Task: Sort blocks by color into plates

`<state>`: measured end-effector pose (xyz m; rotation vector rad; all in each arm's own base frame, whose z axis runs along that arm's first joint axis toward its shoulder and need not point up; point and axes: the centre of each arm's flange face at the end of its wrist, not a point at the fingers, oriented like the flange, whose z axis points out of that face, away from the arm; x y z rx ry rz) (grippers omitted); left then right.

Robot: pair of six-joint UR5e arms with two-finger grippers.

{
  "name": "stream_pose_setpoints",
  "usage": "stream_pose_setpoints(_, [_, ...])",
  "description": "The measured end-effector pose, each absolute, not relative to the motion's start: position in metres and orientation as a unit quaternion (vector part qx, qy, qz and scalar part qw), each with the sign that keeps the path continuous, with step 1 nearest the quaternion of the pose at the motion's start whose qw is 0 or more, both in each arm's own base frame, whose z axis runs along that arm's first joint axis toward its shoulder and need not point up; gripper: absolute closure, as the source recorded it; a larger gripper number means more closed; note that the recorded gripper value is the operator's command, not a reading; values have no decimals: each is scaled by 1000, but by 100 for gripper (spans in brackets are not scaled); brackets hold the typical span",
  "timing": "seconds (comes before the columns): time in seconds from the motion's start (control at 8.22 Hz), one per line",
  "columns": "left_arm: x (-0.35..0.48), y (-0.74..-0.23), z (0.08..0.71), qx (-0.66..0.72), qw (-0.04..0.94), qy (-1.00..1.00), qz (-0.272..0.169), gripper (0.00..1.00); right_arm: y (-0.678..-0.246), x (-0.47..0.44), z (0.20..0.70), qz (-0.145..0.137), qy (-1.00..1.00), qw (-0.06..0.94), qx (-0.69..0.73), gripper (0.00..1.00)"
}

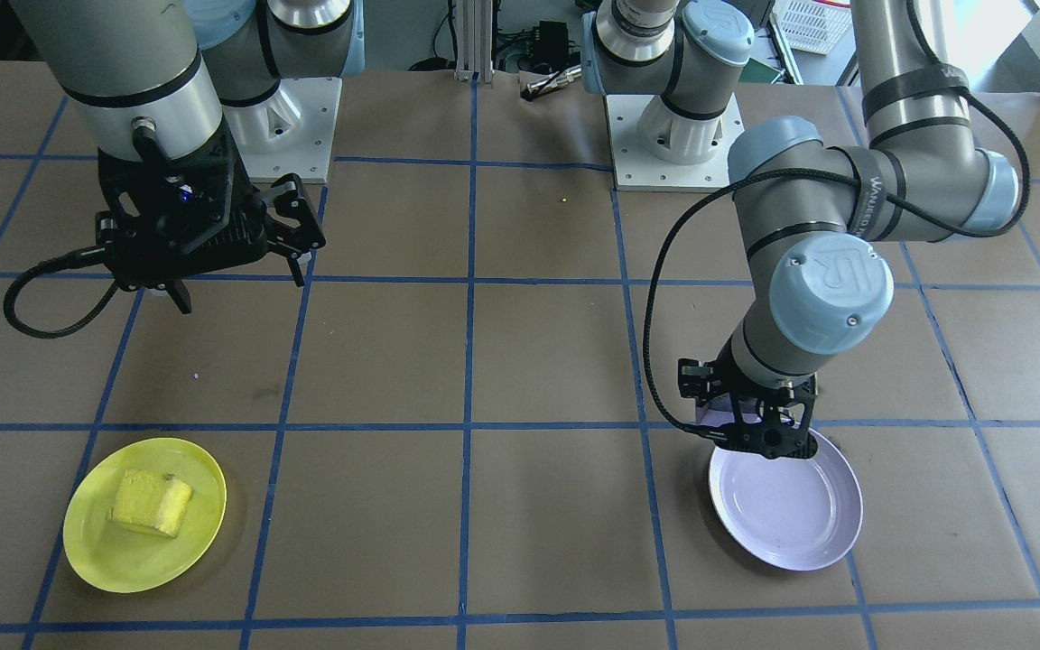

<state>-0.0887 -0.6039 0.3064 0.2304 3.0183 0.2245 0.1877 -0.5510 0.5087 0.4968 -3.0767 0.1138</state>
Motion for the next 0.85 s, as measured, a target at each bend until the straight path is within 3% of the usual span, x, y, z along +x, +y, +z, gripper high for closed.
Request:
stream_pose_setpoints(0.24, [-31, -615, 302, 85, 43, 993, 70, 100, -551, 188, 509, 36, -986, 12, 159, 0])
stream_pose_setpoints(0.61, [4, -652, 273, 86, 51, 995, 19, 100, -551, 188, 509, 36, -987, 12, 159, 0])
stream_pose_setpoints(0.73, [7, -666, 268, 86, 46, 995, 5, 48, -551, 187, 509, 36, -987, 12, 158, 0])
stream_pose_setpoints(0.85, [8, -678, 258, 87, 40, 995, 2, 14, -551, 187, 509, 36, -987, 14, 158, 0])
